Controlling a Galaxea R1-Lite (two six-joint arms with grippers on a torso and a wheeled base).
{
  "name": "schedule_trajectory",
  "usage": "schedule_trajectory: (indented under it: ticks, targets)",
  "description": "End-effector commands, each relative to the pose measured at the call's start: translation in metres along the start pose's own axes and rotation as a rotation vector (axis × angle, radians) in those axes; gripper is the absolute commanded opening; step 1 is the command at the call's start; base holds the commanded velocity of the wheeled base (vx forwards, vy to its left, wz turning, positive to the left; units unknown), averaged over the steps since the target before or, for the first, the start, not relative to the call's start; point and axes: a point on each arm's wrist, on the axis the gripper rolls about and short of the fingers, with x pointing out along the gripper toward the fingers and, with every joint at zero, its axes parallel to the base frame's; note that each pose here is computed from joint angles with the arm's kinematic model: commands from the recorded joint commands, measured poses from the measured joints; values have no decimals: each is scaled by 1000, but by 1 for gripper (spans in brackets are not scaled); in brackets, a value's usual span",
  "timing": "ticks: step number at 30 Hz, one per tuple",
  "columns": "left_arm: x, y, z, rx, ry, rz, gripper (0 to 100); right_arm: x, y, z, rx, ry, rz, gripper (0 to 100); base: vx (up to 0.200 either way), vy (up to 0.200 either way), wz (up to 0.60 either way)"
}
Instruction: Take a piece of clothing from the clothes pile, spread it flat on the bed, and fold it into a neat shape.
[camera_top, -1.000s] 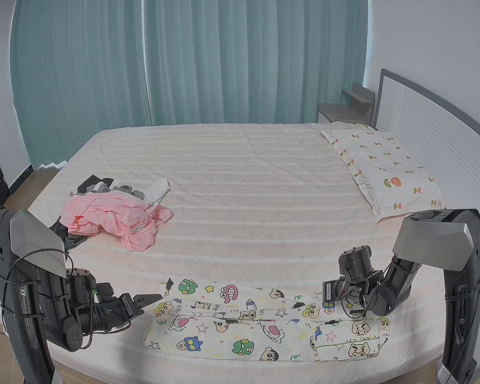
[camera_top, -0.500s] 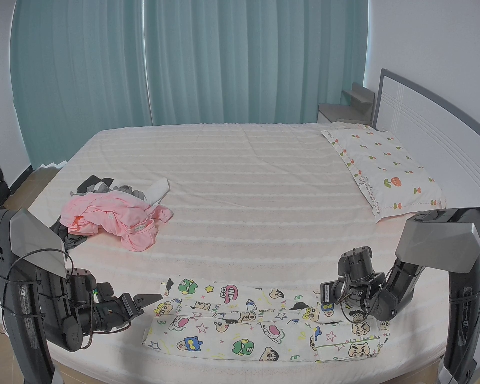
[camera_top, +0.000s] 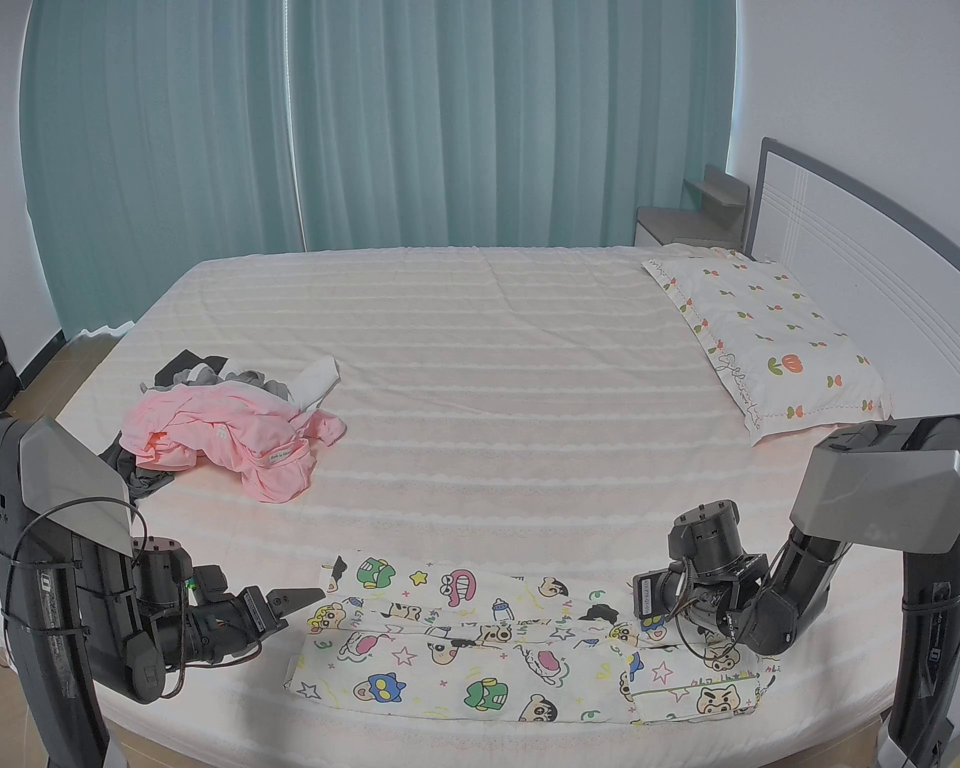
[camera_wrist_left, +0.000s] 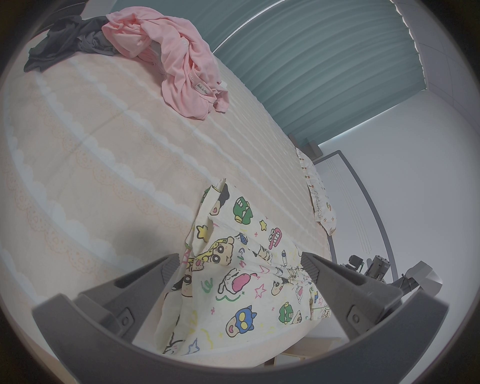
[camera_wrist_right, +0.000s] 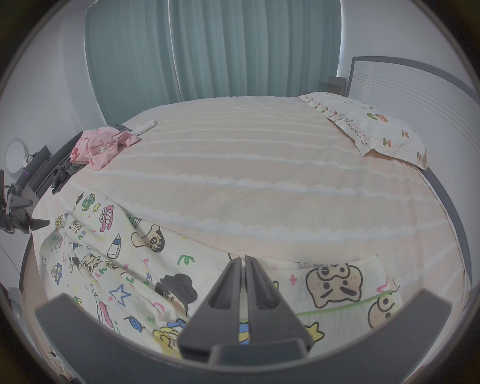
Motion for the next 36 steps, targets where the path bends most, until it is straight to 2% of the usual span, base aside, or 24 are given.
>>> schedule_trajectory:
  ticks: [1,18,19,28,30,34,36]
  targets:
    - [0,-1,1,9,-12,-9,100,-1,3,2,2,-24,11,0,0,0,0]
    - [1,0,0,25,-7,-5,100,-2,8,-2,-12,-28,7,0,0,0,0]
    - [1,0,0,25,-7,-5,100,-3,8,-3,-11,-25,10,100,0,0,0]
    - [1,0,0,25,-7,-5,100,-17,9,5,-4,-48,17,100,0,0,0]
    - [1,0,0,25,-7,-5,100,-22,-1,4,27,-40,-3,100,0,0,0]
    - [1,0,0,26,-6,-6,100,-28,-19,-9,143,14,-37,100,0,0,0]
    - [1,0,0,26,-6,-6,100,-27,-22,-11,160,23,-47,100,0,0,0]
